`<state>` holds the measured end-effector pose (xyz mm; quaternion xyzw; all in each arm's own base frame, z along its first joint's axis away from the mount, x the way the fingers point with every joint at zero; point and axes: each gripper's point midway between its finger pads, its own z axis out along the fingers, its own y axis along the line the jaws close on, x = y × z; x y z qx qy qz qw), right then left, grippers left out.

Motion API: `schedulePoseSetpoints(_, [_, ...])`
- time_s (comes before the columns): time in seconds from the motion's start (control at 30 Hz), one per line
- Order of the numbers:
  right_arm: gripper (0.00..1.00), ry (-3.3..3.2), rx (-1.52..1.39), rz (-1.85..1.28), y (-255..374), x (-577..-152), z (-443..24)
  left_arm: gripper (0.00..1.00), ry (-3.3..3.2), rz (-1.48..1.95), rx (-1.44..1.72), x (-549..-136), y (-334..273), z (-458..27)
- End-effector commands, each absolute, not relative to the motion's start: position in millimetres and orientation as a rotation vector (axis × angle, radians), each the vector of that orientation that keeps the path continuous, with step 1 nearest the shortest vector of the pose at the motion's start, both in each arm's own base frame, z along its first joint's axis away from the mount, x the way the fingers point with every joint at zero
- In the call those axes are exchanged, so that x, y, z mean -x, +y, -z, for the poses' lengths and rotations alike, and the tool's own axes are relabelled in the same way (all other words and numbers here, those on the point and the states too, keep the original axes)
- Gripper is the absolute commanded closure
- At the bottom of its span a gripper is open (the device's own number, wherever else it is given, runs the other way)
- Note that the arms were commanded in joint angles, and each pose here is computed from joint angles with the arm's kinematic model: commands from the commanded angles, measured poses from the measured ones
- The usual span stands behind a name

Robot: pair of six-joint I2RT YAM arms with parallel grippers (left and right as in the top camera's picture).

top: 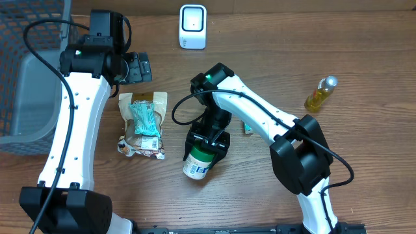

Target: Scan the item barcode

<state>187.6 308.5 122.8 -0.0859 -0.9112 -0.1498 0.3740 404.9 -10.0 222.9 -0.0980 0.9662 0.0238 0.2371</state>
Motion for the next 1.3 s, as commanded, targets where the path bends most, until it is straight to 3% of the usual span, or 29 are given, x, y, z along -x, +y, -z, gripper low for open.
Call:
schedulePoseSetpoints(0.0, [0.69, -2.33, 0.212, 0.442, 315.1, -190.2, -134.4, 0.0, 2.625, -0.075, 0.237, -408.2, -11.7, -231.5])
schedulePoseSetpoints(1.27, [0.69, -2.339, 0.21, 0.436, 314.1, -191.4, -133.0, 0.0, 2.625, -0.075, 0.237, -408.2, -11.7, -231.5])
